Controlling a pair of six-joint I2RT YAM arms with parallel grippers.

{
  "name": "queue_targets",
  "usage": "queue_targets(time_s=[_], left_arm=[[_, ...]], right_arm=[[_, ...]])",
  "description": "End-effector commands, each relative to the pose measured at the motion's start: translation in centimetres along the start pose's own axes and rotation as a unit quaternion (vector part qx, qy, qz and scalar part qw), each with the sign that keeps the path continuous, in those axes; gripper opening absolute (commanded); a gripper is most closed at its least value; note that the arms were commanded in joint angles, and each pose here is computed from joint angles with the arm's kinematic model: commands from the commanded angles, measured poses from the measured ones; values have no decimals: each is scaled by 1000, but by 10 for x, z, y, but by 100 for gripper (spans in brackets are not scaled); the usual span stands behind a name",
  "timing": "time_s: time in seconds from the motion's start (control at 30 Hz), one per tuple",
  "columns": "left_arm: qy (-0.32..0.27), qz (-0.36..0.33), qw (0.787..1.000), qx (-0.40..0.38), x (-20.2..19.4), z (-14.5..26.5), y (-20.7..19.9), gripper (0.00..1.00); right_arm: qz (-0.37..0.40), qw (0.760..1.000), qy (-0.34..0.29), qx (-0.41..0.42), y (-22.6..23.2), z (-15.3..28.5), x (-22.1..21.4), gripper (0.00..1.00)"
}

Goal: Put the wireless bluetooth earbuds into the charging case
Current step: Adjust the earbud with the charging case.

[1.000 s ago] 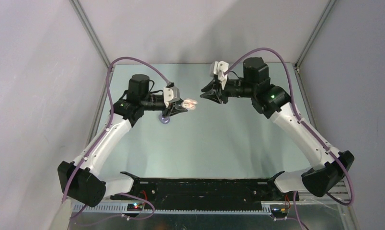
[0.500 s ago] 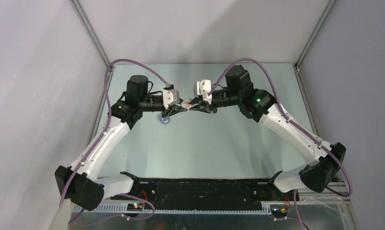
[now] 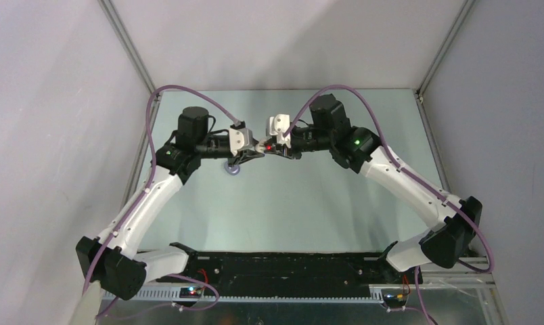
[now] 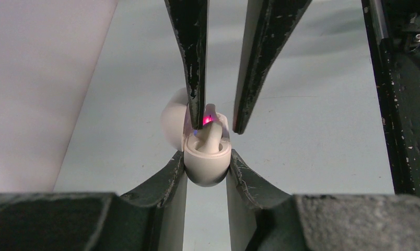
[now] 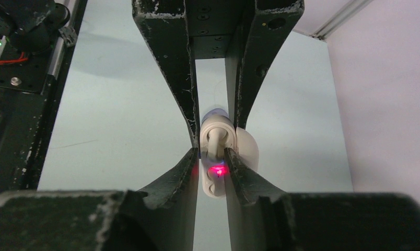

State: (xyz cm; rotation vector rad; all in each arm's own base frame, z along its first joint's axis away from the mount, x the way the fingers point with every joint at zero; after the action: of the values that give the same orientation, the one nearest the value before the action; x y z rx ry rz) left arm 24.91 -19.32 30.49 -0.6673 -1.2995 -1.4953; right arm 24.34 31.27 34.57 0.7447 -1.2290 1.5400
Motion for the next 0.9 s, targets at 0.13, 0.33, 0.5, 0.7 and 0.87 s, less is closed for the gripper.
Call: queue_targets(time_s=[0.13, 0.33, 0.5, 0.7, 0.87], left_arm=[[-11, -29, 1000, 1, 7, 1, -2, 0], [-11, -29, 1000, 0, 7, 1, -2, 0], [-9, -33, 999, 0, 6, 2, -3, 0], [-13, -69, 997, -12, 8, 3, -5, 0], [-12, -85, 996, -18, 10, 3, -5, 0]], right_arm=[[20, 999, -10, -32, -9, -5, 9, 23], [17, 999, -9, -27, -6, -5, 8, 18], [16, 1000, -9, -20, -5, -3, 7, 2], [-6, 1000, -21, -13, -6, 2, 7, 0], [-17, 999, -23, -18, -9, 2, 2, 0]])
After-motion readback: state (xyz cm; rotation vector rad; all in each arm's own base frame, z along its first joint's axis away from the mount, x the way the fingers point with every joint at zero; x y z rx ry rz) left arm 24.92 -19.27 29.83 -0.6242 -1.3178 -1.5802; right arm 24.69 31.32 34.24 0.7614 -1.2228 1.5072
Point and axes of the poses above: each gripper's point midway between its finger pads, its own z axis back along the fingers, its own y axis along the line the jaws close on, x = y × z, the point moved 5 cm from there along z, back along the fingers, and after that the axes turned 4 degrees about -z, right-handed, at the moved point
